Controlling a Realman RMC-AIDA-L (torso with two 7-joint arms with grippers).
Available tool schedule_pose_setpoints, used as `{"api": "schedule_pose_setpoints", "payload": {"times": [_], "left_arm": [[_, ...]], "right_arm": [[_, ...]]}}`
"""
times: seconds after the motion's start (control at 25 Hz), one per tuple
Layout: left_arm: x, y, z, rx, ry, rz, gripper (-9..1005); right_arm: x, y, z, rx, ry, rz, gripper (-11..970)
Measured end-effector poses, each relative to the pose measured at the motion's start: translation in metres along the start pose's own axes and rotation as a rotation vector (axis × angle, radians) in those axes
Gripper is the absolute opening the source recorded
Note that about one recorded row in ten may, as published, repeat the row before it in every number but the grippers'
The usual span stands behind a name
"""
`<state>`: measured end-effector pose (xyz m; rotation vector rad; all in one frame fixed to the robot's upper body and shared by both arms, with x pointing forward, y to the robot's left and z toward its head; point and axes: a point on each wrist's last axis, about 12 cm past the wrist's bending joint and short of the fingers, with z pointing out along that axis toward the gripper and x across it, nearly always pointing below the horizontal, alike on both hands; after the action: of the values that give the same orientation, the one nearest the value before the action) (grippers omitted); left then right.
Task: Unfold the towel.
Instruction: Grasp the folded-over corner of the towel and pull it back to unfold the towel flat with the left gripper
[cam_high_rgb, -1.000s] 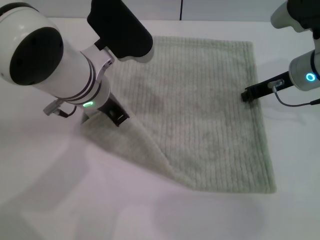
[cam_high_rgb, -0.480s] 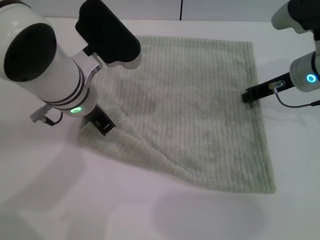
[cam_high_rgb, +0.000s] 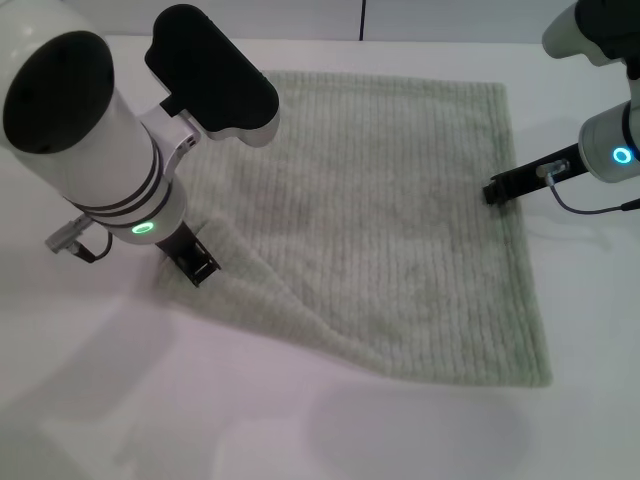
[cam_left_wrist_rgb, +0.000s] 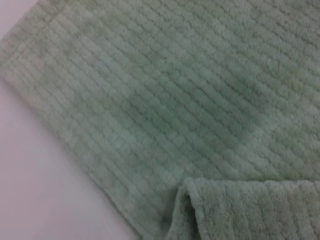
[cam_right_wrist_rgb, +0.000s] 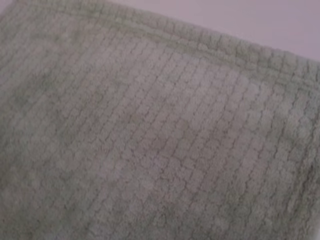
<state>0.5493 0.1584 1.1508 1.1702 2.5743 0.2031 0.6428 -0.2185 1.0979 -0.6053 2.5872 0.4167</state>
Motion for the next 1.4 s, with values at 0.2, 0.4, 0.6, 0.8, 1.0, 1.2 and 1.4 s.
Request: {"api": "schedule_pose_setpoints", "payload": {"times": [0.2, 0.4, 0.6, 0.8, 1.0, 1.2, 1.4], "left_arm": [[0.002, -0.001, -0.001, 0.004, 0.019, -0.007, 8], [0.005, -0.002, -0.002, 0.011, 0.056, -0.014, 9], [0.006, -0.003, -0.006, 0.010, 0.067, -0.026, 9], [0.008, -0.003, -0.007, 0.011, 0.084, -0.037, 9], [0.013, -0.003, -0.007, 0.016, 0.126, -0.041, 8], [0.016, -0.004, -0.007, 0.018, 0.156, -0.048, 8], [0.017, -0.007, -0.006, 0.018, 0.173, -0.043, 9]], "right_arm": [[0.000, 0.000, 0.000, 0.000, 0.000, -0.001, 5], [-0.001, 0.000, 0.000, 0.000, -0.001, -0.001, 6], [-0.001, 0.000, 0.000, 0.000, -0.001, -0.001, 6], [-0.001, 0.001, 0.000, 0.000, -0.002, -0.003, 7], [-0.001, 0.000, 0.000, 0.000, -0.001, -0.003, 7], [0.000, 0.000, 0.000, 0.000, 0.000, -0.001, 8], [-0.001, 0.000, 0.000, 0.000, -0.002, -0.002, 8]]}}
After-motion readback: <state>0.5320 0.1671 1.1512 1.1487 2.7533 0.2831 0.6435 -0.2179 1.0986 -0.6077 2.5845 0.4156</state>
